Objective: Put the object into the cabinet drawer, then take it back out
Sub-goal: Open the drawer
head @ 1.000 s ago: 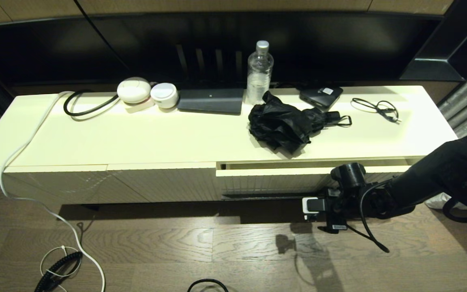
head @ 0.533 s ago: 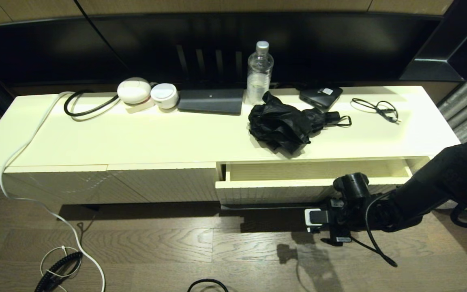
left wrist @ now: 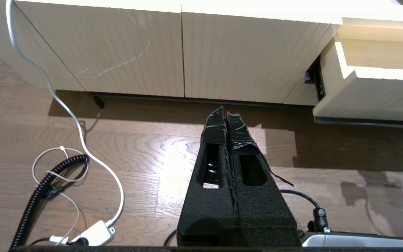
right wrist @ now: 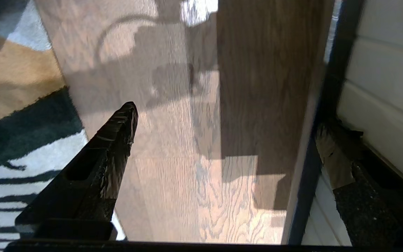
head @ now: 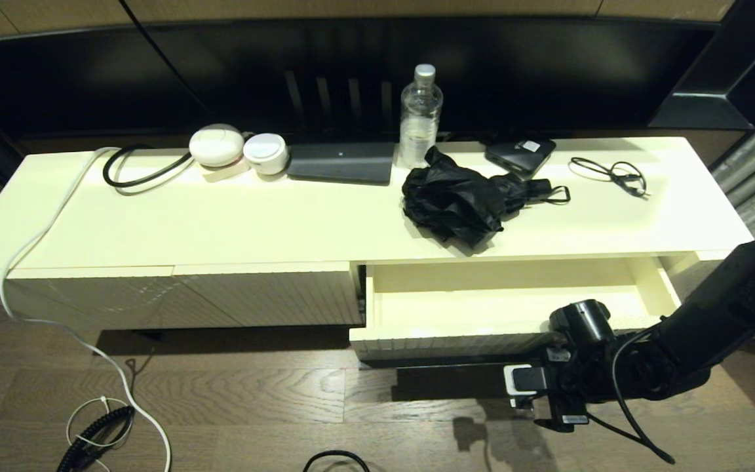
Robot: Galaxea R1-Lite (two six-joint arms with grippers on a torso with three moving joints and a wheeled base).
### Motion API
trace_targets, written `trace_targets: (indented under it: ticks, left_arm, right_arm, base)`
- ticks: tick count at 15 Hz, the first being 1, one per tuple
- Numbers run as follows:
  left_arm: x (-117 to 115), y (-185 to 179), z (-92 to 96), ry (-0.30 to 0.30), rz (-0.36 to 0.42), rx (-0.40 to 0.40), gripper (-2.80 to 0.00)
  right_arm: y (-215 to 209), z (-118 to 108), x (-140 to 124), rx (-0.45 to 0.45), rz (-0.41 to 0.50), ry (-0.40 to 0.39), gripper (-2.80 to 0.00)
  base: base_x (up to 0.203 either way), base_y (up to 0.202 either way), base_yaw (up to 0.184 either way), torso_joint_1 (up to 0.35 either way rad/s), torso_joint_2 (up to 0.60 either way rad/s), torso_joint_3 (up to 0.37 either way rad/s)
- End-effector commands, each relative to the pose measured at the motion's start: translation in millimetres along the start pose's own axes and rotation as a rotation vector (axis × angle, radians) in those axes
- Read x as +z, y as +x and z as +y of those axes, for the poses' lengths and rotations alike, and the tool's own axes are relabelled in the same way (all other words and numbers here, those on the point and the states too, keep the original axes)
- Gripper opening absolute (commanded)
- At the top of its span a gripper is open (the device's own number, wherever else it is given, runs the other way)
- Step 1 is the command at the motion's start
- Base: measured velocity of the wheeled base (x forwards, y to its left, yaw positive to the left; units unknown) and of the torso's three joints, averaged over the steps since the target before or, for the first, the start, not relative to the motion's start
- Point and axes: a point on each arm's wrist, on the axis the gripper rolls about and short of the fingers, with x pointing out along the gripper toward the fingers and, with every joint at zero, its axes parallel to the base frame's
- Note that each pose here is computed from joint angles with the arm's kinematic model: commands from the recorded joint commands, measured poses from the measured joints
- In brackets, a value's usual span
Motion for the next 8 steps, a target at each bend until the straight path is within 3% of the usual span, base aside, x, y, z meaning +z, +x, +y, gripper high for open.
trace_targets:
  ticks: [1,4,7,8]
  left_arm:
    - [0,0,0.0,-0.001,-0.002,0.001,-2.8]
    - [0,0,0.0,-0.001,-0.002,0.001,-2.8]
    - [0,0,0.0,-0.001,-0.002,0.0,-2.8]
    - [0,0,0.0,-0.001,-0.002,0.001,-2.8]
  right_arm:
    - [-28,-11,5,-0.083,-0.023,-0.009,0.0]
    - [-73,-17,9,-0.17,-0.052,-0.013,0.0]
    - [-132,-7,12,-0.186,-0.062,-0.019,0.0]
    - [-154,0,11,-0.184,-0.063,-0.02,-2.8]
  base:
    - [0.0,0.0,0.0,0.0,0.0,0.0]
    - [0.0,0.0,0.0,0.0,0.0,0.0]
    - [0.0,0.0,0.0,0.0,0.0,0.0]
    - [0.0,0.0,0.0,0.0,0.0,0.0]
